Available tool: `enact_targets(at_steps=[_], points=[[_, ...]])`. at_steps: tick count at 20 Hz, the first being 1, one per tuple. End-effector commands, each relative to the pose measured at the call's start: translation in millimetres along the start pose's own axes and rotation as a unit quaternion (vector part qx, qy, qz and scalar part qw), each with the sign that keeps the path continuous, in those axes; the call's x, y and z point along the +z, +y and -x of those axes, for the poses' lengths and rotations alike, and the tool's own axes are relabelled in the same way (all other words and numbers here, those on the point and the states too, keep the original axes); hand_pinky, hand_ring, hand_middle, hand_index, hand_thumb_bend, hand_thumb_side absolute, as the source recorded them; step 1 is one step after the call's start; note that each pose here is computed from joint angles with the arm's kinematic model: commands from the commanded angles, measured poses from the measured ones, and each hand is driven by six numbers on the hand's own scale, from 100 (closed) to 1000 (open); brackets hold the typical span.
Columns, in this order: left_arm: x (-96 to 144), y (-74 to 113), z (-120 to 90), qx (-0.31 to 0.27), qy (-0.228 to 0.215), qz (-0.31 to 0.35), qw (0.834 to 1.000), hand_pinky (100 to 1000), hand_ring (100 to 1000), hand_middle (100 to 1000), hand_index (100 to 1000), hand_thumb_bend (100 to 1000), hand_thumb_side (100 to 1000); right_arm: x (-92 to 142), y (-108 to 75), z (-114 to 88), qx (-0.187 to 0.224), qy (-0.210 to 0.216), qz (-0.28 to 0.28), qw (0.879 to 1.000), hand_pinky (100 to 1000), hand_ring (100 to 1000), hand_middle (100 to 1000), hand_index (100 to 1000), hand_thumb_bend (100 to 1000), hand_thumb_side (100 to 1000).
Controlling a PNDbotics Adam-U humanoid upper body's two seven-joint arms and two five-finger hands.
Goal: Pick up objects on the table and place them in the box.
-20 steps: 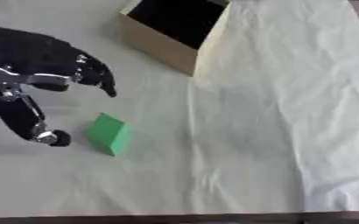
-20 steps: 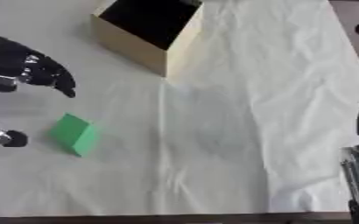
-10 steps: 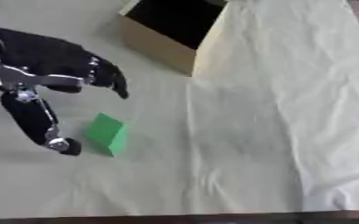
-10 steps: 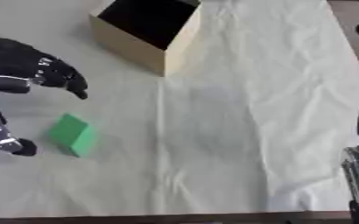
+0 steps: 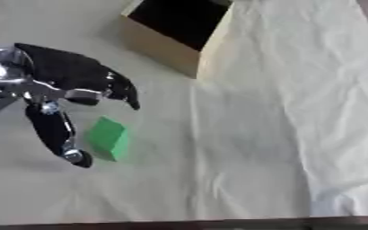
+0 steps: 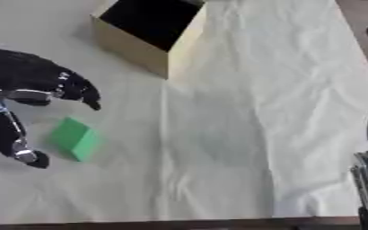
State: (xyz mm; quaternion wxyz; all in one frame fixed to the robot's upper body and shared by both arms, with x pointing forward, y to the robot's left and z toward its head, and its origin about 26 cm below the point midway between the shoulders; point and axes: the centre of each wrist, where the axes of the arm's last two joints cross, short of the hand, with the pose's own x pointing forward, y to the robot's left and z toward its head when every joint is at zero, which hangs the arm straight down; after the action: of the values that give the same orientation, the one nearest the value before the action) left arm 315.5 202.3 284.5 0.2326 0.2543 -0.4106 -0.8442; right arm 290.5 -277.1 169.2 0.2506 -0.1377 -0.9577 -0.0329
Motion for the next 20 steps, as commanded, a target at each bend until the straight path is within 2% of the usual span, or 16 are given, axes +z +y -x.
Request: enact_targets(at_steps=[1, 9, 14, 17, 20], points=[[0.1, 3.0, 5.0, -0.015, 0.012, 0.001, 1.0, 866, 949, 891, 924, 667, 279, -6.2, -1.1, -4.3, -0.002, -0.011, 0.002, 1.0, 796, 677, 596, 807, 100, 747], [-17.5, -6.6, 13.6, -0.016, 0.012, 0.026, 0.999, 864, 952, 898, 925, 685, 273, -5.7, -0.6, -4.2, -0.003, -0.009, 0.003, 1.0, 796, 677, 595, 807, 100, 750], [-23.0, -7.1, 16.7, -0.019, 0.013, 0.028, 0.999, 856, 939, 874, 914, 654, 272, -5.2, -0.4, -4.1, -0.003, -0.008, 0.004, 1.0, 796, 677, 594, 808, 100, 752], [-22.2, -4.5, 15.1, -0.02, 0.01, 0.022, 0.999, 832, 911, 815, 897, 627, 269, -4.9, -0.2, -4.1, -0.003, -0.006, 0.005, 1.0, 796, 677, 594, 807, 100, 754], [-19.1, -0.2, 11.8, -0.019, 0.005, 0.012, 1.0, 795, 868, 752, 850, 551, 241, -4.9, -0.2, -4.1, -0.003, -0.006, 0.005, 1.0, 796, 677, 593, 807, 100, 754]])
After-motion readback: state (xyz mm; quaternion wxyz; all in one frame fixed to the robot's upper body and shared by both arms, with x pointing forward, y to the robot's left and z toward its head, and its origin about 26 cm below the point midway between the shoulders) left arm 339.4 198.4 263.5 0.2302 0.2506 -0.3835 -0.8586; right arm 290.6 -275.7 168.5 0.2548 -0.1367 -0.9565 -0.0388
